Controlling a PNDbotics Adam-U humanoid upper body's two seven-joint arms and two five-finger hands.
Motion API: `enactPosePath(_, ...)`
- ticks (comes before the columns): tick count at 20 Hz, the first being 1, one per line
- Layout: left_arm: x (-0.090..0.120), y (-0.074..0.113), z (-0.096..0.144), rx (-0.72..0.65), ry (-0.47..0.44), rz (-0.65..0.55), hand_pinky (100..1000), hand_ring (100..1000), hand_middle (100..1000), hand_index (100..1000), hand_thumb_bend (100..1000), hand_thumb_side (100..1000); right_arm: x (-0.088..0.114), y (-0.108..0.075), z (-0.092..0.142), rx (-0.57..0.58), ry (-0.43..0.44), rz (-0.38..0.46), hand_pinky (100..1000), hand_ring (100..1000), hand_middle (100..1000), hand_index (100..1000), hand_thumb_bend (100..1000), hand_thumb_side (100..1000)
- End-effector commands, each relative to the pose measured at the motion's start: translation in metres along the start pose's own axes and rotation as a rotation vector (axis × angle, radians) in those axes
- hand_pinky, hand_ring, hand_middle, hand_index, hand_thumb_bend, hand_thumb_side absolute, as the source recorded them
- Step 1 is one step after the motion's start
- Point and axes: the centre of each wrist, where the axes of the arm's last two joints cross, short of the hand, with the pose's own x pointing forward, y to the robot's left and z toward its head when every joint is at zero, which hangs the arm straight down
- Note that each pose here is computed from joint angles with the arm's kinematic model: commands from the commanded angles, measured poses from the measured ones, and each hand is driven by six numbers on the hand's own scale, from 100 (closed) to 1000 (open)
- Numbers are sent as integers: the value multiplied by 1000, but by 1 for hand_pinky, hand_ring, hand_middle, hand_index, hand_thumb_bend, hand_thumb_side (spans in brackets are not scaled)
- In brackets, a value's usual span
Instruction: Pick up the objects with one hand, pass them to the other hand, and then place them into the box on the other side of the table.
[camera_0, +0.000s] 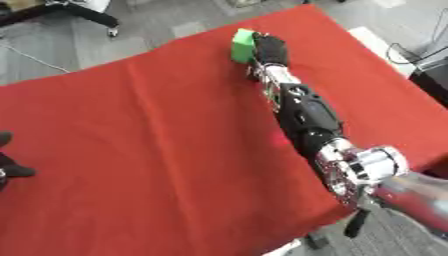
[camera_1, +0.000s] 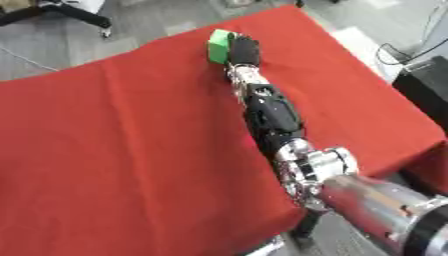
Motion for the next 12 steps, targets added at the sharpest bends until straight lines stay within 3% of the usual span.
enactPosePath(1,6,1,-2,4,-19,3,534,834,858,926,350,856,3,-26,-12,-139,7,-24,758,724,127,232,100,100)
enactPosePath(6,5,3,-1,19,-12,0,533,832,857,924,345,859,6,-31,-12,-229,-36,-72,760,726,121,225,100,100)
enactPosePath(12,4,19,5,53,15,-59,527,830,857,923,320,873,29,-47,-4,-332,-191,-157,758,715,139,226,100,100)
